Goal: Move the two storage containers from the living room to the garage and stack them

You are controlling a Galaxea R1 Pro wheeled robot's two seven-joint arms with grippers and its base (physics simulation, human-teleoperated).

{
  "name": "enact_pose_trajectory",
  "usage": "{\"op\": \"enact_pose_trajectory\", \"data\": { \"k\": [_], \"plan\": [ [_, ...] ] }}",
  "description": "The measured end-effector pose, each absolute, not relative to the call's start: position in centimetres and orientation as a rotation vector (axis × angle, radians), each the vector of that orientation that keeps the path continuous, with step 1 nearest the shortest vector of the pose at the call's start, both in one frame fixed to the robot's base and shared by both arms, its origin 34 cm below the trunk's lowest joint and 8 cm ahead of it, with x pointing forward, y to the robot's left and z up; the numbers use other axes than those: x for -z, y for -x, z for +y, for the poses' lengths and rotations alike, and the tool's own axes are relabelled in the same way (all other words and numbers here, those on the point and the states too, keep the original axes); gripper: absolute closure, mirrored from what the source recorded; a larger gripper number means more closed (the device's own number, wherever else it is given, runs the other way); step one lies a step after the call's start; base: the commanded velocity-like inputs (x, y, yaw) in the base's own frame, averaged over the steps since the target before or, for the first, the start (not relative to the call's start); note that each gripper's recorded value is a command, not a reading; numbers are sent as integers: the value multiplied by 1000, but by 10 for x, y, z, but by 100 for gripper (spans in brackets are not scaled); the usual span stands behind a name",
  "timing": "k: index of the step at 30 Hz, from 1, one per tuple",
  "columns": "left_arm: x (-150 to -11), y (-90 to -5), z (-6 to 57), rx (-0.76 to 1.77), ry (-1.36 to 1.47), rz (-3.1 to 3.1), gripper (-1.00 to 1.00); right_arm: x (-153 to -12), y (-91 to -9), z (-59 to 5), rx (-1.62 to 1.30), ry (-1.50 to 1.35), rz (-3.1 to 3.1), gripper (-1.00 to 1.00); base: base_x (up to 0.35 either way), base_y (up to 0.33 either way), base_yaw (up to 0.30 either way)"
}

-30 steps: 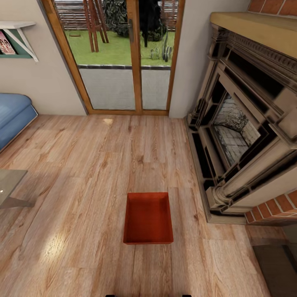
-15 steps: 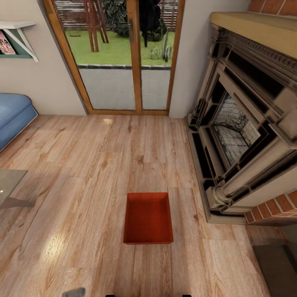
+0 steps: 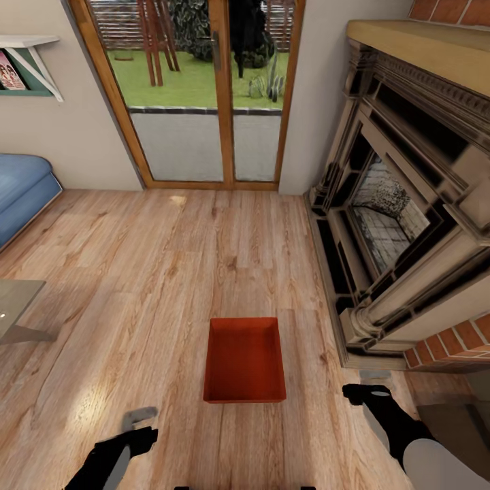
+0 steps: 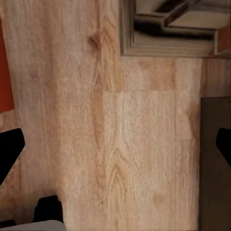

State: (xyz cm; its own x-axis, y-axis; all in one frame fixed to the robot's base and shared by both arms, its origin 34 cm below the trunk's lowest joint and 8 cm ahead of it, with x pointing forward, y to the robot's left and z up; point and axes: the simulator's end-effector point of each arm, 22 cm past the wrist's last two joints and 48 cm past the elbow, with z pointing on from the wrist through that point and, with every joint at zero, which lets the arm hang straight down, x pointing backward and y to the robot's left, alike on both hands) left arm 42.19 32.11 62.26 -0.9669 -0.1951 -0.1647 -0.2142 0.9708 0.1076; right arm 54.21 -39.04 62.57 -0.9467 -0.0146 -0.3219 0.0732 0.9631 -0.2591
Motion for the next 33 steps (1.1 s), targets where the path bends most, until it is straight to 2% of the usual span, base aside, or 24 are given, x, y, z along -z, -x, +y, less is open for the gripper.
{"op": "enact_pose_trajectory", "data": {
  "k": [6,10,15,20,26,33],
  "plan": [
    [-635,-499,301,-129,325,2888,-100,-640,-598,-356,312,-59,2721,-100,0,0,0],
    [-640,-540,270,-67,327,2862,-100,-647,-627,-310,225,-64,2694,-100,0,0,0],
    [-645,-583,234,2,319,2855,-100,-649,-637,-241,102,-48,2685,-100,0,0,0],
    [-649,-606,199,64,298,2861,-100,-653,-641,-197,25,-39,2670,-100,0,0,0],
    [-648,-617,177,74,280,2788,-100,-658,-650,-187,7,-33,2629,-100,0,0,0],
    [-647,-617,183,-10,231,2777,-100,-657,-648,-184,-1,-40,2632,-100,0,0,0]
  ]
}}
